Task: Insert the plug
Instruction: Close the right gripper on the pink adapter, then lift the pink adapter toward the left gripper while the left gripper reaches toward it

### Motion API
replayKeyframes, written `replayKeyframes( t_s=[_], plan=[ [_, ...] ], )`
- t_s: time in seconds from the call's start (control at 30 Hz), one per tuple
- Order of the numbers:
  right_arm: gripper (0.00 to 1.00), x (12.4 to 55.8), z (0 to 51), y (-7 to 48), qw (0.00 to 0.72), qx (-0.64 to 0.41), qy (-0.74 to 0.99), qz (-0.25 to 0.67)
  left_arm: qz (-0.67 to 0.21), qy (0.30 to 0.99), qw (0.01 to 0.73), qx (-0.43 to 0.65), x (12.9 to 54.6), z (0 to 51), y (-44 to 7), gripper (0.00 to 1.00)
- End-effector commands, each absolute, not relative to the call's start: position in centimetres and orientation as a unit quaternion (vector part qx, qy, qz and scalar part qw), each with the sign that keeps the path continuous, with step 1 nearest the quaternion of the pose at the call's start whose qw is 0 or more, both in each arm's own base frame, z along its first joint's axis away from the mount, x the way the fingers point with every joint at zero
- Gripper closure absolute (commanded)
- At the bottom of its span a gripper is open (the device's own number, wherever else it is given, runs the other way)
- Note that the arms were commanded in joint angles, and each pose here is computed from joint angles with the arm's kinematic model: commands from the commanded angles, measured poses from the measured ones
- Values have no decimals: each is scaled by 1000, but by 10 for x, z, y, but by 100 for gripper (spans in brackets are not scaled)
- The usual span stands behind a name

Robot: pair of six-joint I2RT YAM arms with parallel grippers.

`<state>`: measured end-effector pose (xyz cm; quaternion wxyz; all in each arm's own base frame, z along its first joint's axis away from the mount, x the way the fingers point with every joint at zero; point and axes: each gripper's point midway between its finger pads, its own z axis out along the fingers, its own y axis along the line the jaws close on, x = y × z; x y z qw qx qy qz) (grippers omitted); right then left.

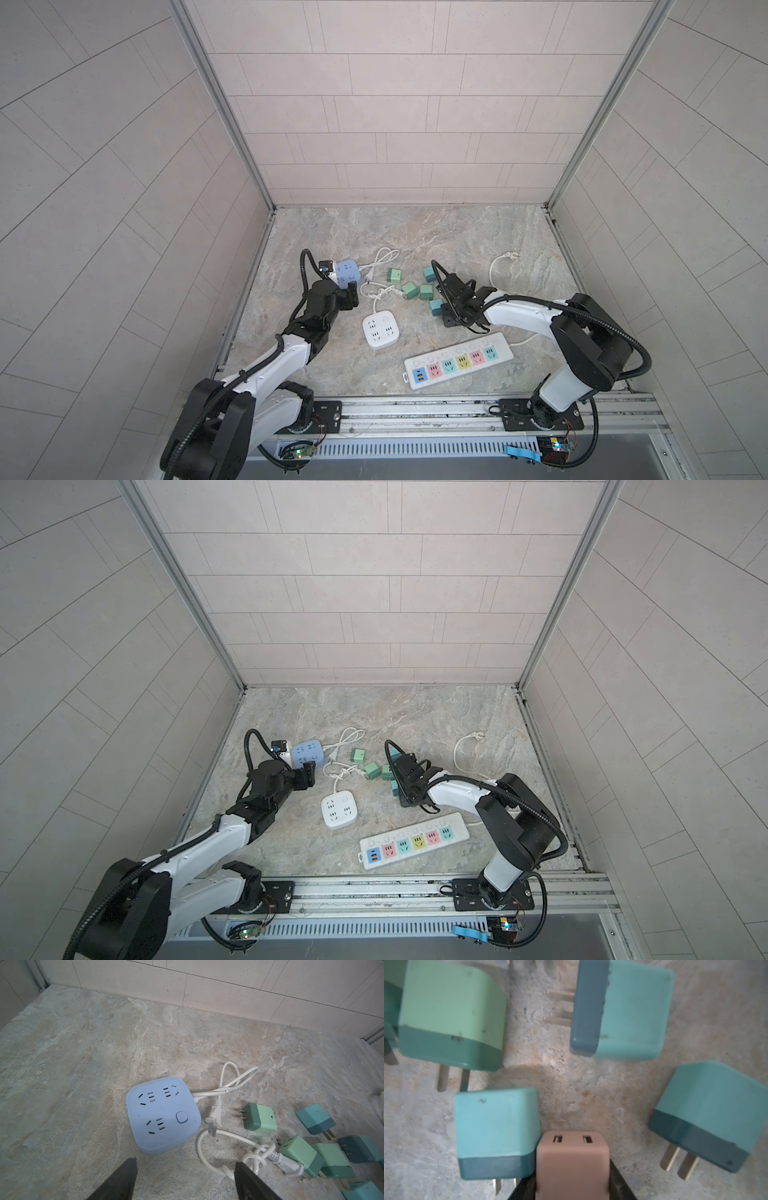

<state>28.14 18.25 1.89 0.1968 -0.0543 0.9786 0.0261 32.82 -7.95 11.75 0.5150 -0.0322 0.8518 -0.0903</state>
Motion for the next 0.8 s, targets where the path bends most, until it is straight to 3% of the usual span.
replayKeyframes(
  t_s=[0.0, 0.13, 0.2, 0.37, 0.5, 0.77],
  plan=[
    [62, 265, 7, 175, 172, -54, 983, 21, -100, 844, 526, -28, 335, 131, -85, 21],
    [66, 272, 33, 178, 213, -49, 975, 40, -88, 839, 533, -60, 334, 132, -74, 22],
    [69, 276, 51, 179, 238, -52, 969, 47, -96, 834, 537, -90, 334, 136, -68, 16],
    [75, 285, 102, 169, 330, -46, 942, 44, -219, 832, 500, -98, 328, 148, -99, 13],
    [81, 284, 135, 164, 397, -38, 914, 75, -302, 837, 452, -58, 322, 158, -134, 21],
    [81, 258, 204, 158, 548, -79, 822, 132, -339, 858, 385, 25, 299, 157, -165, 39]
  ],
)
